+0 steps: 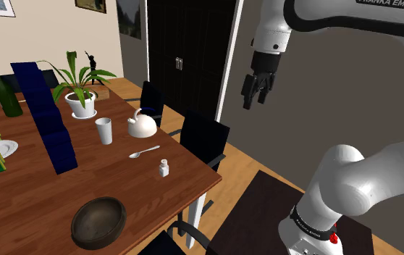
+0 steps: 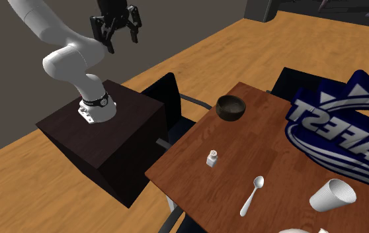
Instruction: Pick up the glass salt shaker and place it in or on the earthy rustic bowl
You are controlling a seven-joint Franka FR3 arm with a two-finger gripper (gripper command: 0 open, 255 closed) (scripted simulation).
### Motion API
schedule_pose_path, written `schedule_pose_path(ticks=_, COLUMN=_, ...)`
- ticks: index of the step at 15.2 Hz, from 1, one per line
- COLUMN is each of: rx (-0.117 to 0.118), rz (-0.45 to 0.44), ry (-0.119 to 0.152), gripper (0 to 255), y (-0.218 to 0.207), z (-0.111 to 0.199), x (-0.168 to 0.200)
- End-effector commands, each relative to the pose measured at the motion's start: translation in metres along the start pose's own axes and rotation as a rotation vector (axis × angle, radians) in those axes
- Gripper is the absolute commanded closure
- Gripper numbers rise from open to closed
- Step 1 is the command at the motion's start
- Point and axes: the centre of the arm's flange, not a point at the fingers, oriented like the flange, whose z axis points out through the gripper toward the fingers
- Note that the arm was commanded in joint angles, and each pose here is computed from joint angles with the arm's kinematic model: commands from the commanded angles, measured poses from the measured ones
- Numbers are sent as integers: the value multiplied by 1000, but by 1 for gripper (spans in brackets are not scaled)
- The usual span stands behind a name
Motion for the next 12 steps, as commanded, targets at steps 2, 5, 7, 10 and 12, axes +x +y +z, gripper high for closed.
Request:
schedule_pose_path(ticks=2, rx=-3, rz=1, ry=3, gripper=0, y=-4, z=10, x=7)
schedule_pose_path(ticks=5, rx=-13, rz=2, ry=13, gripper=0, y=-14, z=41, x=28)
schedule_pose_path(ticks=7, rx=-19, rz=3, ry=20, gripper=0, y=-22, z=62, x=43)
schedule_pose_path(ticks=10, rx=-29, rz=5, ry=30, gripper=0, y=-32, z=93, x=65)
schedule_pose_path(ticks=12, rx=-35, rz=6, ry=36, gripper=0, y=-38, z=113, x=79)
